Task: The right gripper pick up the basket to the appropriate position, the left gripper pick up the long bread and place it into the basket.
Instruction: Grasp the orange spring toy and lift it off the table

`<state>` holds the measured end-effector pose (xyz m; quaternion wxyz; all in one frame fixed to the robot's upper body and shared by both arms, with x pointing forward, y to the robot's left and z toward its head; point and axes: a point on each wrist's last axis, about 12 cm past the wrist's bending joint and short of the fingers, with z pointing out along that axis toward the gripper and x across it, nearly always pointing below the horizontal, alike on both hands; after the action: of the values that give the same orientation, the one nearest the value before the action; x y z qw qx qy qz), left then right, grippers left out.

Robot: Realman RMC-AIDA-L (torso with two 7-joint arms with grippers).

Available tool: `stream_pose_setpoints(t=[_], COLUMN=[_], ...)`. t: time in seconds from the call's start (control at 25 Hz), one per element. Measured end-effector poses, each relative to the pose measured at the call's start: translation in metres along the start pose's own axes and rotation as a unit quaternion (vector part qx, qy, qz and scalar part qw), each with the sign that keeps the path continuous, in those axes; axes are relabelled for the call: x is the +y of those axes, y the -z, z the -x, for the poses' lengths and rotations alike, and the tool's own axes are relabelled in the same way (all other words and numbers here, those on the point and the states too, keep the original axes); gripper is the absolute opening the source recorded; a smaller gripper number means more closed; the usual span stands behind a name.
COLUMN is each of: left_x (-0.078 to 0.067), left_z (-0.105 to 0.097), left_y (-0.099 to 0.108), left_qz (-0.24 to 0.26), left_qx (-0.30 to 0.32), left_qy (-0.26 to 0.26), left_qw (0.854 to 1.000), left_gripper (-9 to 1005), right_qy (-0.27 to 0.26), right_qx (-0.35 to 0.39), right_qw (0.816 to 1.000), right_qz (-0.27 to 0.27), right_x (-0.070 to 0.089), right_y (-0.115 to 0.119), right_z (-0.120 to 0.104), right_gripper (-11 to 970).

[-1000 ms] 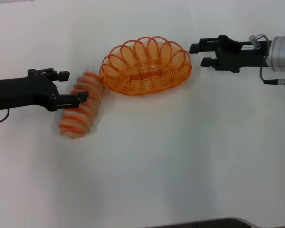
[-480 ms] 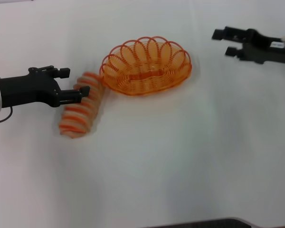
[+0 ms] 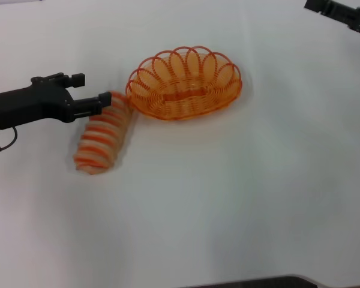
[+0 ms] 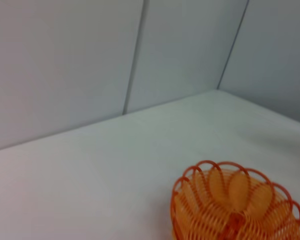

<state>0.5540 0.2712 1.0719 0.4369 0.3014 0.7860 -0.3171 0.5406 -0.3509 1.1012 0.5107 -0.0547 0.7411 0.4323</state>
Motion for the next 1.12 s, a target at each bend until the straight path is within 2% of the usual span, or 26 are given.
stream_pose_setpoints(t=[0.32,0.44,0.52,0.68,0.88,1.0,1.12], left_x=[0.001,0.002,0.005,0.019,0.031,0.035,0.039], left_z=[-0.004,-0.005,-0.004,0.006,0.025,0.041,0.053], left_y=[0.002,0.004,0.007,0.021,0.038,0.047,0.052], left_qz=[0.001,0.007,0.014,0.027,0.013,0.007,0.029], left_qx=[-0.014,-0.016,-0.022,-0.026,-0.008,0.032,0.102], left_qy=[0.043,0.075,0.109,0.196,0.28,0.308,0.314], left_qw=[0.999,0.997,0.994,0.98,0.96,0.951,0.944], left_gripper=[828,828,828,827,827,827,827], right_qy=[0.152,0.175,0.181,0.178,0.159,0.15,0.146], right_qx=[-0.025,-0.053,-0.062,-0.067,-0.066,-0.064,-0.062], right_qw=[0.988,0.983,0.981,0.982,0.985,0.987,0.987], right_qz=[0.018,0.007,0.002,0.0,0.004,0.005,0.003], right_x=[0.008,0.009,0.009,0.008,0.009,0.008,0.007], right_y=[0.013,0.018,0.019,0.019,0.017,0.017,0.018], right_z=[0.003,0.001,0.0,0.001,0.004,0.007,0.009], right_gripper=[919,918,918,917,917,916,916])
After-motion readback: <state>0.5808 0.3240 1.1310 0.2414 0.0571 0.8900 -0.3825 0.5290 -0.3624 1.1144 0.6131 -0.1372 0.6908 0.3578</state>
